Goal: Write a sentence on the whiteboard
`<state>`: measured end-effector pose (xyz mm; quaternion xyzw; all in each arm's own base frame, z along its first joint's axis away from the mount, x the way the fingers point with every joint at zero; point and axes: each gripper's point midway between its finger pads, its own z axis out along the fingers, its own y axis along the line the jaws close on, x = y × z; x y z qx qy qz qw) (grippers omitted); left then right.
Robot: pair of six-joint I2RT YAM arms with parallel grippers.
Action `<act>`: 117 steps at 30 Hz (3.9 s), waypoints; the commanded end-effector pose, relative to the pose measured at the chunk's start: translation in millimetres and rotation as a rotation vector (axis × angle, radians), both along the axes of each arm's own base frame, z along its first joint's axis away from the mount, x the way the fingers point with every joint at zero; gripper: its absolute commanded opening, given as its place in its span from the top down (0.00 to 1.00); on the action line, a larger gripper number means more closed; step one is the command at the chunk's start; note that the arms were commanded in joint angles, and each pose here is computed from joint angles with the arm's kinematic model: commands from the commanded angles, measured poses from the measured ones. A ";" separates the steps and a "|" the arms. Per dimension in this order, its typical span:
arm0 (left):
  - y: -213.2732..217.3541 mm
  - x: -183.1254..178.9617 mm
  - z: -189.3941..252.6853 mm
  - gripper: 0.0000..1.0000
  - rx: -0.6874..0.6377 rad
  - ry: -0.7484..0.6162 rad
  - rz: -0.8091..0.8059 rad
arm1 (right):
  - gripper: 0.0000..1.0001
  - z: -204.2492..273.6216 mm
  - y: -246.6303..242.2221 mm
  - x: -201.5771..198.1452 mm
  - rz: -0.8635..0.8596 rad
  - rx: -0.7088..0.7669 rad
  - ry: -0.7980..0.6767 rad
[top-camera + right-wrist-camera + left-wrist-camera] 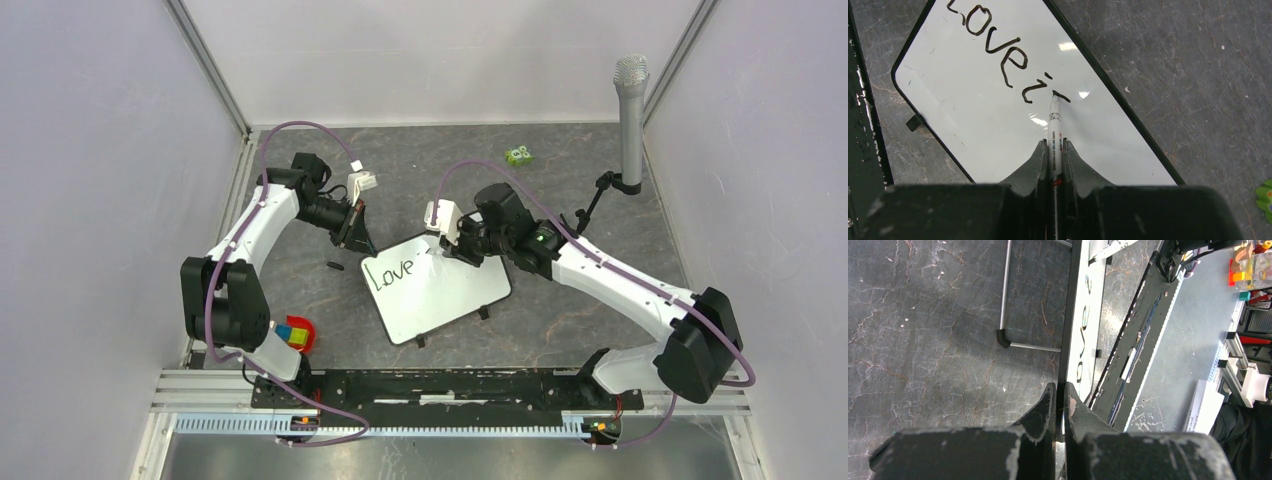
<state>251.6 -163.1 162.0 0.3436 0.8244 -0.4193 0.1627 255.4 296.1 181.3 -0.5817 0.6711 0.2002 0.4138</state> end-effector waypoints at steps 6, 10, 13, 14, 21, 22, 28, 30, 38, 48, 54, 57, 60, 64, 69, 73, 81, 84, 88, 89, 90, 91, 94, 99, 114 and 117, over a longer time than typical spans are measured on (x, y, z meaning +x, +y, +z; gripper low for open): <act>4.5 -11.4 -10.6 0.98 0.054 0.010 -0.041 | 1.00 -8.3 -2.2 -2.6 0.002 -0.017 0.003; 4.1 -10.2 -10.8 0.98 0.052 0.012 -0.041 | 1.00 -13.0 -8.6 -6.1 0.005 -0.036 -0.002; 3.7 -9.2 -10.3 0.98 0.051 0.012 -0.040 | 1.00 -15.0 -14.2 -5.2 -0.006 -0.054 -0.013; 3.5 -9.1 -10.2 0.98 0.049 0.012 -0.040 | 1.00 -14.6 -16.4 -3.6 -0.013 -0.056 -0.017; 4.0 -9.1 -9.8 0.98 0.053 0.008 -0.039 | 1.00 -13.6 -31.5 5.6 -0.051 -0.077 -0.030; 4.3 -9.1 -9.8 0.98 0.055 0.007 -0.039 | 1.00 -15.3 -33.4 5.7 -0.054 -0.082 -0.028; 4.1 -9.1 -9.8 0.98 0.053 0.008 -0.039 | 1.00 -24.1 -40.7 1.0 -0.054 -0.102 -0.015; 3.9 -9.0 -9.8 0.98 0.052 0.010 -0.039 | 1.00 -24.8 -40.5 -0.8 -0.049 -0.098 -0.010; 3.5 -9.7 -10.0 0.98 0.049 0.011 -0.041 | 1.00 -26.0 -32.4 -10.6 -0.009 -0.073 0.038; 3.2 -7.2 -10.6 0.98 0.050 0.006 -0.030 | 1.00 -17.5 -11.3 -19.7 0.040 -0.057 0.039; 3.5 -7.2 -9.8 0.98 0.053 0.005 -0.026 | 1.00 5.5 -4.0 -24.9 0.073 -0.012 0.027; 3.4 -5.8 -8.8 0.95 0.054 -0.001 -0.018 | 1.00 16.5 -4.2 -32.8 0.098 0.015 0.029; 2.9 -4.9 -5.1 0.83 0.050 -0.013 -0.013 | 1.00 23.8 -5.1 -39.7 0.112 0.037 0.032; 1.7 -5.9 2.3 0.61 0.035 -0.031 -0.011 | 1.00 22.8 -6.6 -48.3 0.124 0.047 0.053; 1.3 -11.3 8.0 0.43 0.022 -0.048 -0.011 | 1.00 12.5 -0.5 -66.9 0.152 0.064 0.080; 1.2 -13.6 5.6 0.45 0.020 -0.036 -0.012 | 1.00 3.1 8.3 -74.0 0.158 0.066 0.076; -0.3 -13.8 2.7 0.63 0.010 -0.017 -0.015 | 1.00 -5.5 27.7 -87.5 0.175 0.079 0.027; -0.5 -13.2 1.3 0.70 0.011 -0.011 -0.015 | 1.00 -8.7 34.0 -91.3 0.184 0.074 0.014; -0.4 -13.4 -0.3 0.77 0.012 -0.004 -0.015 | 1.00 -14.5 41.3 -96.2 0.199 0.061 0.004; -0.2 -13.5 -0.8 0.78 0.014 -0.004 -0.015 | 1.00 -14.7 44.1 -98.0 0.205 0.061 0.001; -0.1 -13.5 -1.2 0.80 0.015 -0.003 -0.015 | 1.00 -15.8 46.3 -99.3 0.207 0.061 0.001; 0.0 -13.5 -1.3 0.82 0.016 -0.002 -0.015 | 1.00 -16.9 48.1 -100.4 0.206 0.059 0.001; 0.2 -13.4 -2.0 0.88 0.018 -0.002 -0.016 | 1.00 -19.3 52.9 -99.9 0.195 0.050 -0.016; 1.1 -12.8 -4.3 0.95 0.025 0.002 -0.016 | 1.00 -25.4 58.6 -102.1 0.185 0.038 -0.044; 1.8 -11.3 -7.3 0.98 0.033 0.006 -0.017 | 1.00 -46.3 66.9 -113.9 0.230 0.000 -0.078; 1.8 -11.2 -7.5 0.98 0.033 0.006 -0.018 | 1.00 -48.3 68.7 -112.4 0.230 -0.001 -0.082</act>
